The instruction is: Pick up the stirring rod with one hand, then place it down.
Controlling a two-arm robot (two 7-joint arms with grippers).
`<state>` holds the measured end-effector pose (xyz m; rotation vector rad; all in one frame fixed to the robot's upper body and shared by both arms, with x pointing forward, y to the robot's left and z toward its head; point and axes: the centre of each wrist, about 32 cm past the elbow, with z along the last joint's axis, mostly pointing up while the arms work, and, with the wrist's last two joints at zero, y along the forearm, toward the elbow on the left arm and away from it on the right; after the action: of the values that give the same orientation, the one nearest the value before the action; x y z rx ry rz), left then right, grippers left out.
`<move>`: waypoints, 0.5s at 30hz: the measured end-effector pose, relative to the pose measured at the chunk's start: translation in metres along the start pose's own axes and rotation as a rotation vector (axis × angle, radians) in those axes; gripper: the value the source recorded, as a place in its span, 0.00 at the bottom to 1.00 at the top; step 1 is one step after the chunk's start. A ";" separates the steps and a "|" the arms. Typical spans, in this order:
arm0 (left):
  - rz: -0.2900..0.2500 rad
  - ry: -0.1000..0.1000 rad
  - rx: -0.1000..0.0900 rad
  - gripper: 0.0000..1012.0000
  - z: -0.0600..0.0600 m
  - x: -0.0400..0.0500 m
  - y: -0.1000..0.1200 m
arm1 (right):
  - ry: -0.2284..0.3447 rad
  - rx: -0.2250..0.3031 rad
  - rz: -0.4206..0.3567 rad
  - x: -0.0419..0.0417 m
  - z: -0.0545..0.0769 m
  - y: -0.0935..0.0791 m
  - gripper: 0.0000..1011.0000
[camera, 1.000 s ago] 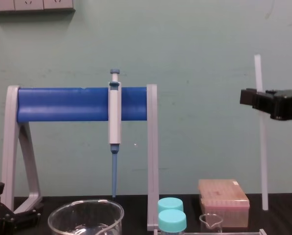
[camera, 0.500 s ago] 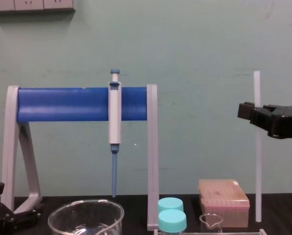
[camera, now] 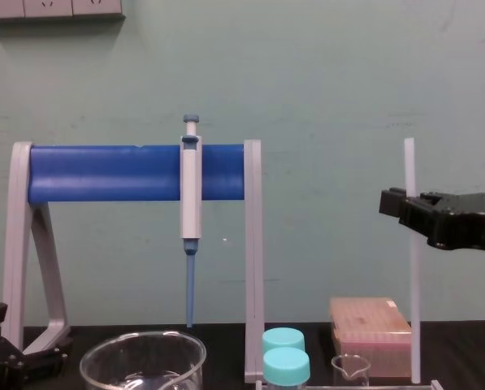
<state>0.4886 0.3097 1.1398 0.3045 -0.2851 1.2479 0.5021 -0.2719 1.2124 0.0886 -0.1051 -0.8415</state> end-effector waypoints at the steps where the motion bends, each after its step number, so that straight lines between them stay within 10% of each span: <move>1: 0.000 0.000 0.000 0.99 0.000 0.0000 0.000 | 0.003 0.001 0.001 0.0002 -0.002 0.000 0.08; 15: 0.000 0.000 0.000 0.99 0.000 0.0000 0.000 | 0.010 0.004 0.012 0.0019 -0.026 -0.001 0.08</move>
<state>0.4887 0.3097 1.1398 0.3045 -0.2851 1.2480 0.5061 -0.2730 1.1867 0.0958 -0.0976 -0.8285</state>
